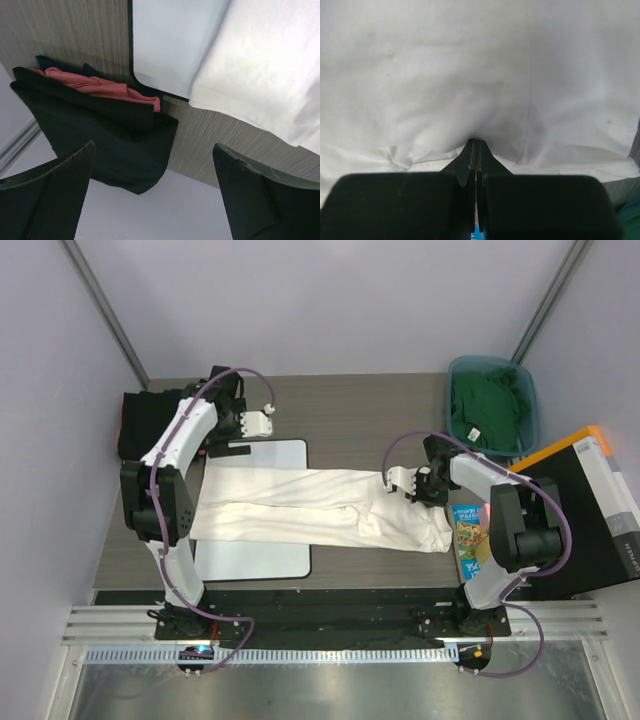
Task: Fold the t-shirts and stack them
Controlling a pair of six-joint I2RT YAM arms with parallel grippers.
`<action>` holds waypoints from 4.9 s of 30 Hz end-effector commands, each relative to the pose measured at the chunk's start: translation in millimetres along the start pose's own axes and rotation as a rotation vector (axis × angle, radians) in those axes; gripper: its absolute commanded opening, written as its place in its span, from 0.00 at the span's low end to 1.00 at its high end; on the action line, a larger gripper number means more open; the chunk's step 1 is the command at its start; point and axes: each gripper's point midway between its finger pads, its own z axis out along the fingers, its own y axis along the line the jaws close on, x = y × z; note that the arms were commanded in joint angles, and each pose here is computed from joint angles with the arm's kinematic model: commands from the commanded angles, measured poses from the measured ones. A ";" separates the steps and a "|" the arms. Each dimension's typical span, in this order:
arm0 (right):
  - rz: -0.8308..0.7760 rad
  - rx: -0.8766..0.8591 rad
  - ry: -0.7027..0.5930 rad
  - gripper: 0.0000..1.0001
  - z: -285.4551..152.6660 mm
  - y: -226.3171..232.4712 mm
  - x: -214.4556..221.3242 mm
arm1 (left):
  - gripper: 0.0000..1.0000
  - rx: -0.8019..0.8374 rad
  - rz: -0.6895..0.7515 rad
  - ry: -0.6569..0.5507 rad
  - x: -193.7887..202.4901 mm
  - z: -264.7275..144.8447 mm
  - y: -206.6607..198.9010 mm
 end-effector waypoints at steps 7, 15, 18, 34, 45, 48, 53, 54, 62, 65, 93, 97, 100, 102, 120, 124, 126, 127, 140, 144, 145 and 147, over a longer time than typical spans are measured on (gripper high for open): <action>-0.011 0.313 0.073 0.01 25.2 -111.4 0.8 | 1.00 -0.142 -0.014 -0.061 -13.4 -39.6 10.7; 0.004 0.574 0.111 0.01 37.1 -239.5 -14.6 | 1.00 -0.180 -0.029 -0.034 -8.3 -41.8 16.6; 0.002 0.687 0.125 0.01 53.5 -276.5 -20.1 | 1.00 -0.197 -0.040 -0.025 -7.4 -42.9 19.9; 0.346 1.313 -0.224 0.39 -116.2 -392.6 -125.5 | 1.00 -0.321 -0.169 -0.062 -9.8 -56.4 35.7; -0.026 0.253 -0.416 0.01 -61.6 -120.6 -270.3 | 1.00 -0.517 -0.296 -0.165 -19.1 -69.8 55.1; -0.098 0.085 -0.412 0.01 -35.5 -58.2 -286.3 | 1.00 -0.586 -0.366 -0.246 -27.1 -92.2 59.2; -0.163 -0.029 -0.446 0.01 -20.0 -17.2 -308.0 | 1.00 -0.782 -0.692 -0.287 -3.8 -144.2 74.8; -0.179 -0.036 -0.453 0.01 -17.9 -11.7 -314.5 | 1.00 -0.817 -0.727 -0.302 1.4 -160.3 73.2; -0.302 -0.108 -0.488 0.01 1.1 38.4 -359.8 | 1.00 -0.979 -0.922 -0.276 40.0 -198.9 50.2; -0.341 -0.144 -0.507 0.01 4.9 63.6 -380.1 | 1.00 -0.988 -0.957 -0.251 50.2 -200.7 39.4; -0.348 -0.231 -0.296 0.01 36.9 148.0 -281.6 | 1.00 -1.061 -0.821 -0.374 37.8 -256.4 61.8; -0.314 -0.198 -0.232 0.01 31.1 157.6 -241.0 | 1.00 -1.065 -0.802 -0.394 33.5 -258.9 66.5; -0.303 -0.173 -0.203 0.01 28.5 161.7 -219.6 | 1.00 -1.057 -0.796 -0.397 31.5 -255.6 67.5; -0.298 -0.152 -0.204 0.01 24.4 161.4 -213.9 | 1.00 -1.052 -0.802 -0.403 30.6 -254.3 67.5; -0.318 0.008 -0.371 0.01 -5.7 117.9 -277.0 | 1.00 -1.014 -0.821 -0.409 25.1 -245.4 58.2; -0.319 -0.003 -0.394 0.01 3.9 111.0 -298.5 | 1.00 -1.018 -0.821 -0.407 24.2 -247.7 59.7; -0.319 -0.022 -0.378 0.01 18.0 112.5 -298.6 | 1.00 -1.019 -0.820 -0.405 23.5 -247.3 62.3; -0.318 -0.028 -0.373 0.01 24.3 113.0 -298.4 | 1.00 -1.019 -0.814 -0.403 23.1 -247.3 63.2; -0.257 -0.123 -0.276 0.01 64.5 140.8 -256.5 | 1.00 -1.023 -0.750 -0.410 13.5 -244.6 78.4; -0.241 -0.159 -0.231 0.01 60.4 160.4 -221.5 | 1.00 -1.022 -0.737 -0.423 10.1 -244.2 81.1; -0.237 -0.162 -0.213 0.01 58.7 163.6 -212.7 | 1.00 -1.022 -0.733 -0.429 8.8 -244.3 82.0; -0.240 -0.158 -0.198 0.01 50.8 170.9 -195.1 | 1.00 -1.018 -0.731 -0.430 8.0 -243.2 82.4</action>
